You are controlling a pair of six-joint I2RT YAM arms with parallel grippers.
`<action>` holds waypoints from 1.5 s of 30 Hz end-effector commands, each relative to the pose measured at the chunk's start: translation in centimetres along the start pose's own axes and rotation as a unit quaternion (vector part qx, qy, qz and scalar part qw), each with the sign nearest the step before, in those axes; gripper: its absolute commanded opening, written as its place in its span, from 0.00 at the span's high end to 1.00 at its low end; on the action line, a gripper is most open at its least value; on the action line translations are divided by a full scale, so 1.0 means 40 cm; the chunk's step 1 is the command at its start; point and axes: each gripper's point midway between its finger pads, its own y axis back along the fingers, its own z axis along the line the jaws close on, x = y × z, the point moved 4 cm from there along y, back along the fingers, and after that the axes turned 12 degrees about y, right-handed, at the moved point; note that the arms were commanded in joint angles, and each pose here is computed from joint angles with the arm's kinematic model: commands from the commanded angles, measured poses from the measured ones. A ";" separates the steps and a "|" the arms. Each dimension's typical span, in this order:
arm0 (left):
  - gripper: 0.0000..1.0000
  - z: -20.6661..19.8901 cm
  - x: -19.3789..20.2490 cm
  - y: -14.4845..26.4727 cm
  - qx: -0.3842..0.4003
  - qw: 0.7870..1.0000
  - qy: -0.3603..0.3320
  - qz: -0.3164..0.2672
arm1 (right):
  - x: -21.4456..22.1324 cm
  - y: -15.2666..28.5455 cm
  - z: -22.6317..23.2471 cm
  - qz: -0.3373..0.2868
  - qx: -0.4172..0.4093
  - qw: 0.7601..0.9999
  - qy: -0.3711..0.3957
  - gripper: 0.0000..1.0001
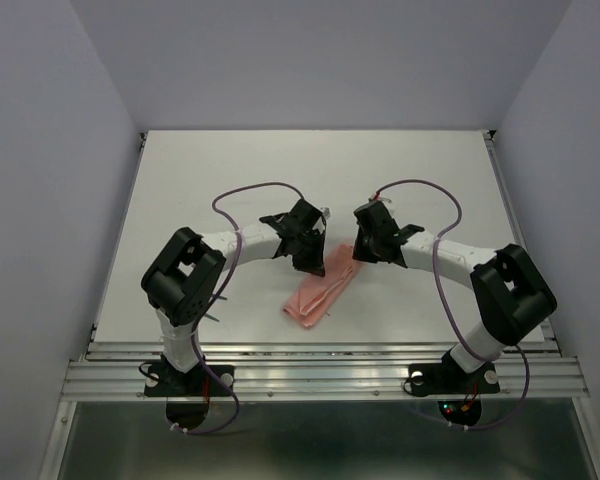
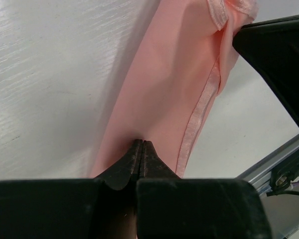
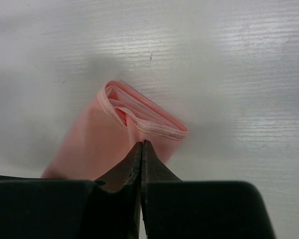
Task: Fold the napkin into a case and place the utensils inside
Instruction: Fold the 2/3-rectangle-folded napkin at the center of the board.
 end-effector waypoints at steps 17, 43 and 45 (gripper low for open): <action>1.00 -0.075 -0.039 -0.012 0.048 0.998 -0.033 -0.010 | 0.030 -0.079 -0.002 0.008 0.017 0.999 -0.042 0.99; 0.40 -0.071 -0.176 0.187 -0.100 0.974 -0.081 -0.186 | -0.191 -0.140 -0.017 -0.043 0.025 0.990 -0.129 0.91; 0.40 -0.060 -0.176 0.191 -0.123 0.968 -0.076 -0.205 | -0.219 -0.094 -0.008 -0.062 0.008 0.990 -0.126 0.84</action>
